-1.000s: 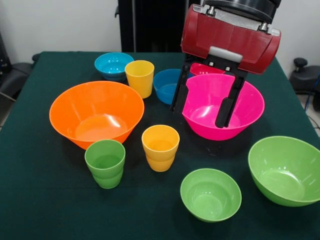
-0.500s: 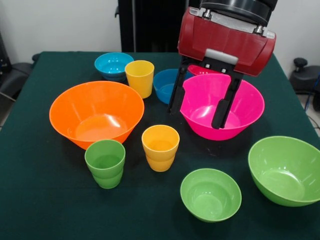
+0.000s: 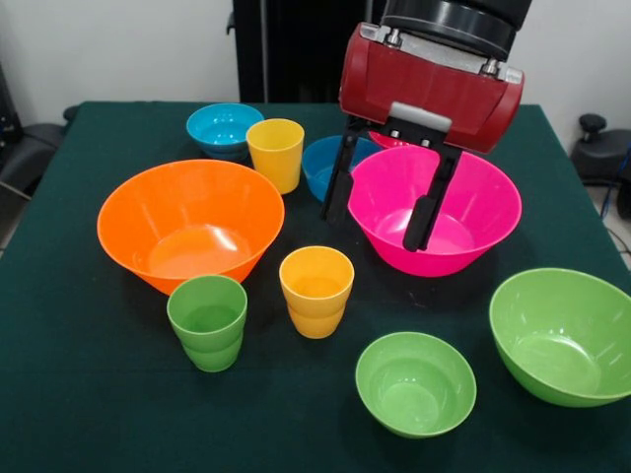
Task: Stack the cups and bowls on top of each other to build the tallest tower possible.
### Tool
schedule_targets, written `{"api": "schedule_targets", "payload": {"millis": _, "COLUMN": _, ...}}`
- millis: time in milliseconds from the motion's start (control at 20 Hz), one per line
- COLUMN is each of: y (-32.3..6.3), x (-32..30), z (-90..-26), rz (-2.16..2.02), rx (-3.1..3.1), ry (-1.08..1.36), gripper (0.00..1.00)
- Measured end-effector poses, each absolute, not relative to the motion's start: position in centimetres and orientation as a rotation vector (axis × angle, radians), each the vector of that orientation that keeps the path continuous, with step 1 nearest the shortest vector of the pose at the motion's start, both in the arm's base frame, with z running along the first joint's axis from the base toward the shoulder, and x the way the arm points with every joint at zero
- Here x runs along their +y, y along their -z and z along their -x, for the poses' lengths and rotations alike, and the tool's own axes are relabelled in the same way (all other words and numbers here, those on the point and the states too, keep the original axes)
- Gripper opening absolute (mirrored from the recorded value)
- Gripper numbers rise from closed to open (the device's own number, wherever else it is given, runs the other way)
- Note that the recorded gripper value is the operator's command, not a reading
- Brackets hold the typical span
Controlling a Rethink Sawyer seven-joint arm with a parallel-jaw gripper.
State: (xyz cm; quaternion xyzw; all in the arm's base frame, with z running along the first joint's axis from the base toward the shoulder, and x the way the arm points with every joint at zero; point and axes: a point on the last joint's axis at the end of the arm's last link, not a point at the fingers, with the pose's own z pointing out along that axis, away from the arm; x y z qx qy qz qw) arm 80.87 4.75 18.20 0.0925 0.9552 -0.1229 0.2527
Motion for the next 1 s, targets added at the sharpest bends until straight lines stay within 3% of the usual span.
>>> {"api": "schedule_targets", "payload": {"millis": 1000, "y": -17.3, "x": 2.6, "z": -77.8, "rz": -0.330, "rx": 2.640, "ry": 0.326, "gripper": 1.00}}
